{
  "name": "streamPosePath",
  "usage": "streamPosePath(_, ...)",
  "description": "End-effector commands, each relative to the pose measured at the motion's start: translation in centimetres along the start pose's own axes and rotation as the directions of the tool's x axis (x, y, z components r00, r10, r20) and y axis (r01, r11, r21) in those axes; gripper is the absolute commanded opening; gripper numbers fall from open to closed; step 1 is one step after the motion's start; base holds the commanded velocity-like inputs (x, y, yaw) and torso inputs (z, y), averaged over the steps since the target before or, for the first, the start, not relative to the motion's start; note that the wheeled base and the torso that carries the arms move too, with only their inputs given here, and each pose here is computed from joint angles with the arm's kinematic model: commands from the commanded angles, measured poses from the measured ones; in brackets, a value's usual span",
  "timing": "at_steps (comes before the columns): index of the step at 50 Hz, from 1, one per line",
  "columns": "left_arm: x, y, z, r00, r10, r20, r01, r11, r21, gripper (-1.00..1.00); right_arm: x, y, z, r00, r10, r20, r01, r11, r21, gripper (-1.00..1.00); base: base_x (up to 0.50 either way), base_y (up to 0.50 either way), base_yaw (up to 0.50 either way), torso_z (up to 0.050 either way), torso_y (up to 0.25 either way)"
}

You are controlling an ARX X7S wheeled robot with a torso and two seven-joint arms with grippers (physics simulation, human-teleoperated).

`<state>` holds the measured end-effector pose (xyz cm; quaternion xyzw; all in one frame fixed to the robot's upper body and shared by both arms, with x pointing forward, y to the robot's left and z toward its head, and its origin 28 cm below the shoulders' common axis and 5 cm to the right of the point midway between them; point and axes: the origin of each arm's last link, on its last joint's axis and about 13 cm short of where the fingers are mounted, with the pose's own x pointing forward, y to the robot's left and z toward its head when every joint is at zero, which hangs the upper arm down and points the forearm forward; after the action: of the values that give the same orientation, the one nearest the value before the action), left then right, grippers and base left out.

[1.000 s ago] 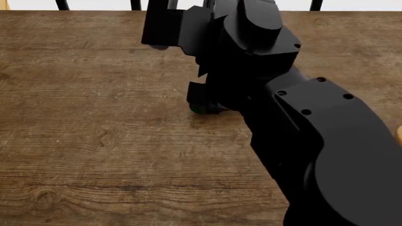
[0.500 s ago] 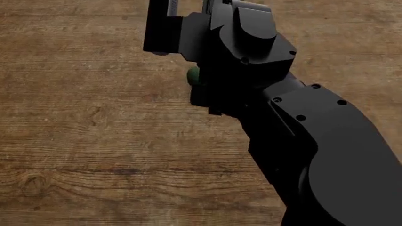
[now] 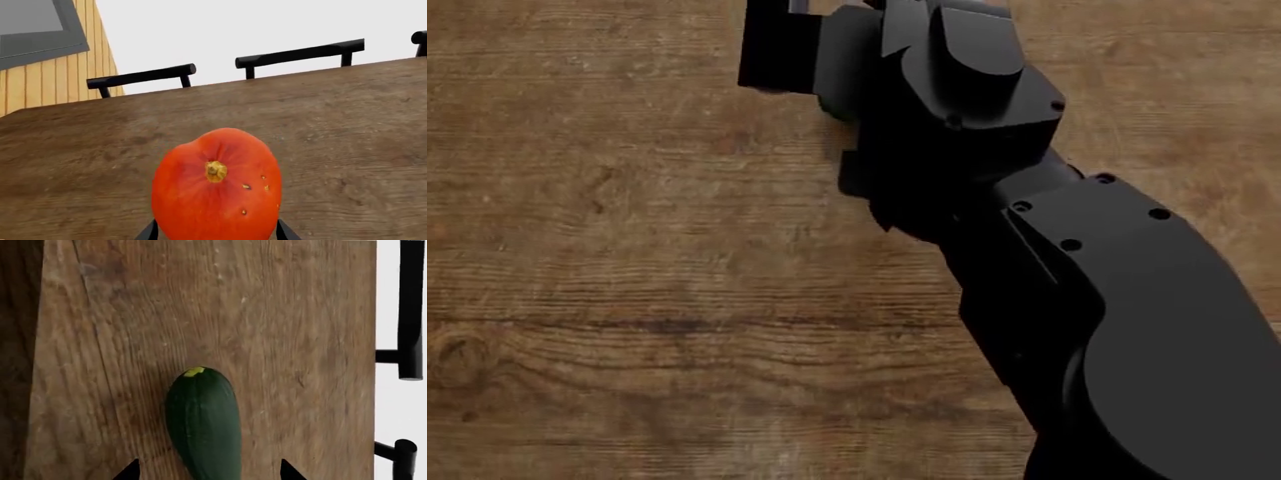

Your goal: Place the squash and the zucchini on separate cutting boards.

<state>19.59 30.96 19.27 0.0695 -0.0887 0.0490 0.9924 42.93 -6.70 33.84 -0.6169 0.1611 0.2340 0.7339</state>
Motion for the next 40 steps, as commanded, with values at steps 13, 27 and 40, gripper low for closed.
streamPosePath(13, -0.2, -0.1, 0.2, 1.000, 0.006, 0.012, -0.005, 1.000, -0.020, -1.00, 0.3, 0.0, -0.8, 0.994, -0.099, -0.035, 0.098, 0.995, -0.033, -1.00, 0.01, 0.00, 0.00, 0.000, -0.151)
streamPosePath(27, -0.3, -0.2, 0.0, 1.000, 0.000, 0.019, 0.000, 0.999, -0.033, -1.00, -2.7, -2.7, -0.3, 0.996, -0.080, 0.041, 0.070, 0.975, 0.209, -1.00, 0.00, 0.00, 0.00, 0.000, -0.001)
streamPosePath(40, 0.8, -0.4, -0.6, 1.000, -0.008, 0.011, 0.009, 1.000, -0.026, -1.00, -17.5, -0.3, -5.4, 0.992, -0.076, -0.102, 0.100, 0.962, 0.254, -1.00, 0.00, 0.00, 0.00, 0.000, 0.000)
